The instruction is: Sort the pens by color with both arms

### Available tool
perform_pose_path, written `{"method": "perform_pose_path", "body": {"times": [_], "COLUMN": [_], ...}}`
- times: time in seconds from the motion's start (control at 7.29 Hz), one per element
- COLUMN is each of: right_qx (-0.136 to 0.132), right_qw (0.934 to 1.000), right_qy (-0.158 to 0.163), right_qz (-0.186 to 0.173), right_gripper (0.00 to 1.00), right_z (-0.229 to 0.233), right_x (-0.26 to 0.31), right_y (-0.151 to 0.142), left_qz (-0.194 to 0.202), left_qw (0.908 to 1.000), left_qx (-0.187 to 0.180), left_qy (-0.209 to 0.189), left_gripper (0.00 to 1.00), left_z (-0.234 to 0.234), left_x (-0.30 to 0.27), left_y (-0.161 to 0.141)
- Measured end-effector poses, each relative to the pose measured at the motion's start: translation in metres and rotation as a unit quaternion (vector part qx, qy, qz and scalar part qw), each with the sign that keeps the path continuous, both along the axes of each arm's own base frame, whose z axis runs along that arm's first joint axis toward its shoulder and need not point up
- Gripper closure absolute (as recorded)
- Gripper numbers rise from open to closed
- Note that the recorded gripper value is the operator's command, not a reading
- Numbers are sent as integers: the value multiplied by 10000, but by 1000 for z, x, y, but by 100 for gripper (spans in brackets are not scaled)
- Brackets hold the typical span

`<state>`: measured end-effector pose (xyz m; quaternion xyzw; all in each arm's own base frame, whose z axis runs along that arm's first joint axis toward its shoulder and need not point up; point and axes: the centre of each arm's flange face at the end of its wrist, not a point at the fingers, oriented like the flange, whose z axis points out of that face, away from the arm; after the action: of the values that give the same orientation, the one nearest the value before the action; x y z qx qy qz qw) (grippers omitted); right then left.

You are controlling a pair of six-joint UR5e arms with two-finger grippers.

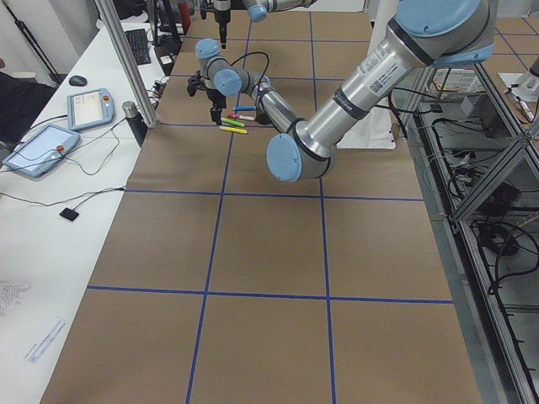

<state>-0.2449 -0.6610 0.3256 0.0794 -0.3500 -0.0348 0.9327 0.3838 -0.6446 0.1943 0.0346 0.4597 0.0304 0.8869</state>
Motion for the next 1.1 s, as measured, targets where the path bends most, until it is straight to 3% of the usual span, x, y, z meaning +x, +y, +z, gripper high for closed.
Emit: {"method": "perform_pose_path", "body": {"times": [0.27, 0.55, 1.1], "right_qx": [74, 160, 431], "right_qw": [9997, 9994, 9981], "right_qy": [-196, -265, -431], "right_qz": [-81, -175, -37], "right_gripper": [1, 1, 1], "right_z": [11, 24, 106], "right_x": [43, 74, 157], "right_y": [-18, -27, -9], "left_qz": [-84, 53, 20], "left_qw": [9995, 9974, 9923], "left_qx": [132, 700, 1241], "left_qy": [263, 135, 38], "left_gripper": [0, 0, 0], "left_z": [48, 120, 261], "left_x": [-128, -226, -397], "left_y": [-37, -47, 13]}}
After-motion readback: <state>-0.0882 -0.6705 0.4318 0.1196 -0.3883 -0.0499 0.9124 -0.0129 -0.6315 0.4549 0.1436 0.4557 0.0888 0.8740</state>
